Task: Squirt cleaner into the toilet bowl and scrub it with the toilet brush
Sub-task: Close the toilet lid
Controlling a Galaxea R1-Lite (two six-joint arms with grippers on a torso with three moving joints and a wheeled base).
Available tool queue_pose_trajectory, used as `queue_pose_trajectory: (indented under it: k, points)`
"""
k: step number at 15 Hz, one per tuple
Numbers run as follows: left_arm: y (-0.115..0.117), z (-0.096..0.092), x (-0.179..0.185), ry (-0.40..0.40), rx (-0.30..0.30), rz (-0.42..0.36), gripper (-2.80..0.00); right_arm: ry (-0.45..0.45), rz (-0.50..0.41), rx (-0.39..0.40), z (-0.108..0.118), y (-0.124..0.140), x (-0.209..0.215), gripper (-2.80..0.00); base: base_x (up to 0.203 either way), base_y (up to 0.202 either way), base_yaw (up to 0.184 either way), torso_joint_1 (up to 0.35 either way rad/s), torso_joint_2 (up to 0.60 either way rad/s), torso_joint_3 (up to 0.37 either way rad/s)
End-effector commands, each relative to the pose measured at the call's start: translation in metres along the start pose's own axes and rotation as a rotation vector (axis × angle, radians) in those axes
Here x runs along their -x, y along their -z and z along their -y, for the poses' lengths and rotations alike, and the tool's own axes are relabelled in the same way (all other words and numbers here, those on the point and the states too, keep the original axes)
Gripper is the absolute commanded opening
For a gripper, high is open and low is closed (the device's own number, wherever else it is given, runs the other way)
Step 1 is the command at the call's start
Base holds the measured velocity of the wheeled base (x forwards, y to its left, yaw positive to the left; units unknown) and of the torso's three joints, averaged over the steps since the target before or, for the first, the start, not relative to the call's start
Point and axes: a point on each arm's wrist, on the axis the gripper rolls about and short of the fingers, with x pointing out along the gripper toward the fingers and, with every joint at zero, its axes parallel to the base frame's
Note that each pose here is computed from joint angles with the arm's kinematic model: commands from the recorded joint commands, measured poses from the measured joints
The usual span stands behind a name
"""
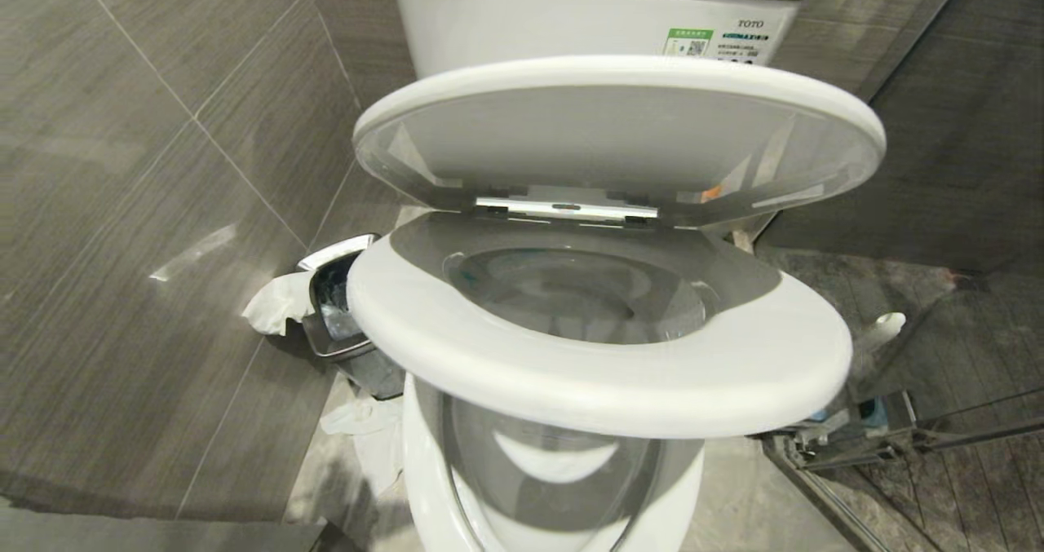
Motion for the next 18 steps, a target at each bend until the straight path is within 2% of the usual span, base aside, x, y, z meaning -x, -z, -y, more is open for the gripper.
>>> queue_pose_trajectory:
  k: [1,10,18]
  points:
    - [0.002,0.001,0.000,0.006,0.005,-0.005,-2.80,-0.002,-0.001,0.000,0.000,0.000,0.000,-2.80,0.000,0.000,0.000,-0.002,0.00,0.203]
    - [0.003,0.004,0.001,0.008,0.003,-0.004,-2.80,-0.002,-0.001,0.000,0.000,0.000,0.000,-2.80,0.000,0.000,0.000,0.002,0.00,0.202]
    - [0.014,0.010,0.005,0.006,0.018,-0.007,-2.80,-0.002,-0.001,0.000,0.000,0.000,0.000,-2.80,0.000,0.000,0.000,0.002,0.00,0.161]
